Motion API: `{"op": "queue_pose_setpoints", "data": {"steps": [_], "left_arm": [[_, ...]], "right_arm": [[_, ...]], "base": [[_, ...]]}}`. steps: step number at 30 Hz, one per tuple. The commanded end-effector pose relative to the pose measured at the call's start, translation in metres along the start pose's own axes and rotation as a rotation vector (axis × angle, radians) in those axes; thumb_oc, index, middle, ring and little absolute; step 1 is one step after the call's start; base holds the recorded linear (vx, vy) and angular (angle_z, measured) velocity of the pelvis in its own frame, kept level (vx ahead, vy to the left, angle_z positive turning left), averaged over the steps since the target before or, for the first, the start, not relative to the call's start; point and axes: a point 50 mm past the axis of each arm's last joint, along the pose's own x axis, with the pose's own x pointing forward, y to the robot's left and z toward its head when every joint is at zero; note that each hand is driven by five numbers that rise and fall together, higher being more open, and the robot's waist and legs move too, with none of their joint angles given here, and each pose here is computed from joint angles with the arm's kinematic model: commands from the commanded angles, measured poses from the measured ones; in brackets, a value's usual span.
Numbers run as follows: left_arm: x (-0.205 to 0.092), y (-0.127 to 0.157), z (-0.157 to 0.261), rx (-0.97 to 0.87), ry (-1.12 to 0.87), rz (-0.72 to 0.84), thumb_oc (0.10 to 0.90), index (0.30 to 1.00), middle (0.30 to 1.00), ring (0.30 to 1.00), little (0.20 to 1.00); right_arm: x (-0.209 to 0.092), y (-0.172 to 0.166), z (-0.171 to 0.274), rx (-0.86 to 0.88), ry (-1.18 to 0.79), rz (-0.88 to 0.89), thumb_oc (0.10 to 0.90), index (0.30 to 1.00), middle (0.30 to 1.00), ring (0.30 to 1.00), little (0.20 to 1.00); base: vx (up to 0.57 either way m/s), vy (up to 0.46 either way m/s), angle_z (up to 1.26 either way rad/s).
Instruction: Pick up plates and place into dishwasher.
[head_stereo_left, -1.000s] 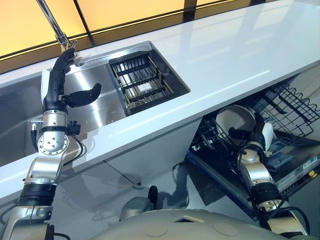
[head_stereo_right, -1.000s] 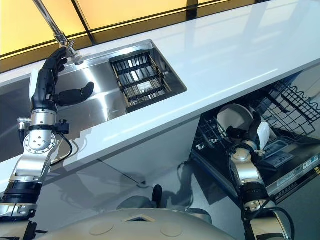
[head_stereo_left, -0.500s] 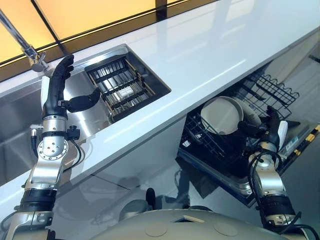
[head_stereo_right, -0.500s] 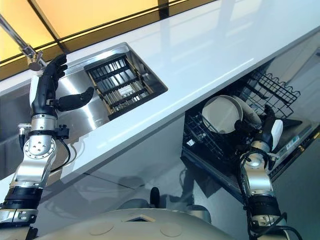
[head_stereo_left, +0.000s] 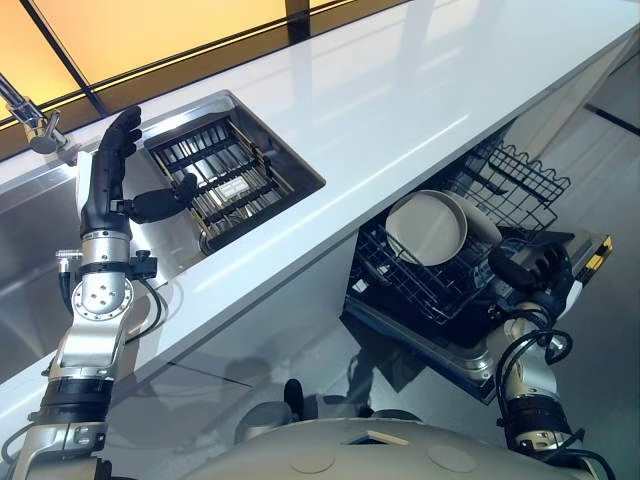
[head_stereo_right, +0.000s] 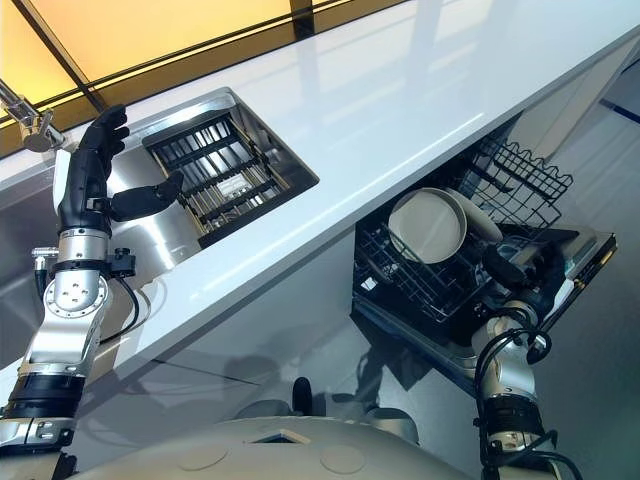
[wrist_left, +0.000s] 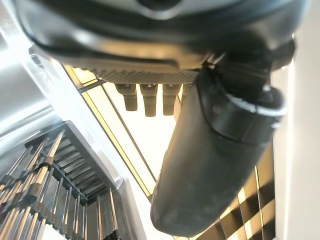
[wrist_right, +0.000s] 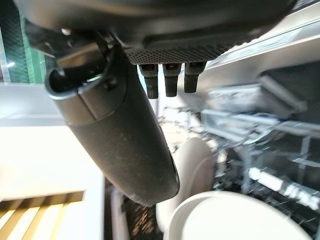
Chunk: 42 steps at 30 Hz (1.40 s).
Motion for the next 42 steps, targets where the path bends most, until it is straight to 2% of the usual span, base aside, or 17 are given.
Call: {"op": "queue_pose_setpoints", "data": {"steps": [1, 8, 14, 19, 27, 32, 37, 42], "left_arm": [[0.031, 0.022, 0.051, -0.056, -0.256, 0.055, 0.800, 0.900, 0.900, 0.900, 0.900], [0.037, 0.017, 0.060, -0.267, -0.276, -0.100, 0.800, 0.900, 0.900, 0.900, 0.900], [0.037, 0.006, 0.045, -0.404, -0.192, -0.144, 0.800, 0.900, 0.900, 0.900, 0.900], [0.032, 0.001, 0.019, -0.367, -0.038, -0.139, 0.800, 0.900, 0.900, 0.900, 0.900], [0.014, 0.006, -0.013, -0.139, 0.148, -0.242, 0.800, 0.900, 0.900, 0.900, 0.900], [0.009, 0.015, -0.025, -0.065, 0.234, -0.257, 0.800, 0.900, 0.900, 0.900, 0.900], [0.009, 0.018, -0.023, -0.094, 0.223, -0.265, 0.800, 0.900, 0.900, 0.900, 0.900], [0.013, 0.014, -0.021, -0.093, 0.212, -0.264, 0.800, 0.900, 0.900, 0.900, 0.900]], "right_arm": [[0.023, 0.010, 0.061, 0.159, -0.221, 0.072, 0.800, 0.900, 0.900, 0.900, 0.900], [0.049, -0.016, 0.058, 0.106, -0.141, 0.055, 0.800, 0.900, 0.900, 0.900, 0.900], [0.067, -0.031, 0.099, 0.187, -0.221, -0.038, 0.800, 0.900, 0.900, 0.900, 0.900], [0.071, -0.038, 0.119, 0.276, -0.268, -0.133, 0.800, 0.900, 0.900, 0.900, 0.900], [0.074, -0.057, 0.113, 0.293, -0.237, -0.164, 0.800, 0.900, 0.900, 0.900, 0.900], [0.075, -0.048, 0.118, 0.394, -0.235, 0.015, 0.800, 0.900, 0.900, 0.900, 0.900], [0.069, -0.017, 0.118, 0.418, -0.216, 0.359, 0.800, 0.900, 0.900, 0.900, 0.900], [0.052, 0.033, 0.135, 0.419, -0.232, 0.759, 0.800, 0.900, 0.900, 0.900, 0.900]], "base": [[0.12, -0.079, 0.18], [0.05, -0.029, 0.26], [-0.07, 0.070, 0.21], [-0.05, 0.052, 0.14], [0.05, 0.054, 0.06], [0.03, 0.045, 0.04], [-0.01, 0.008, -0.06], [-0.04, 0.011, -0.09]]}}
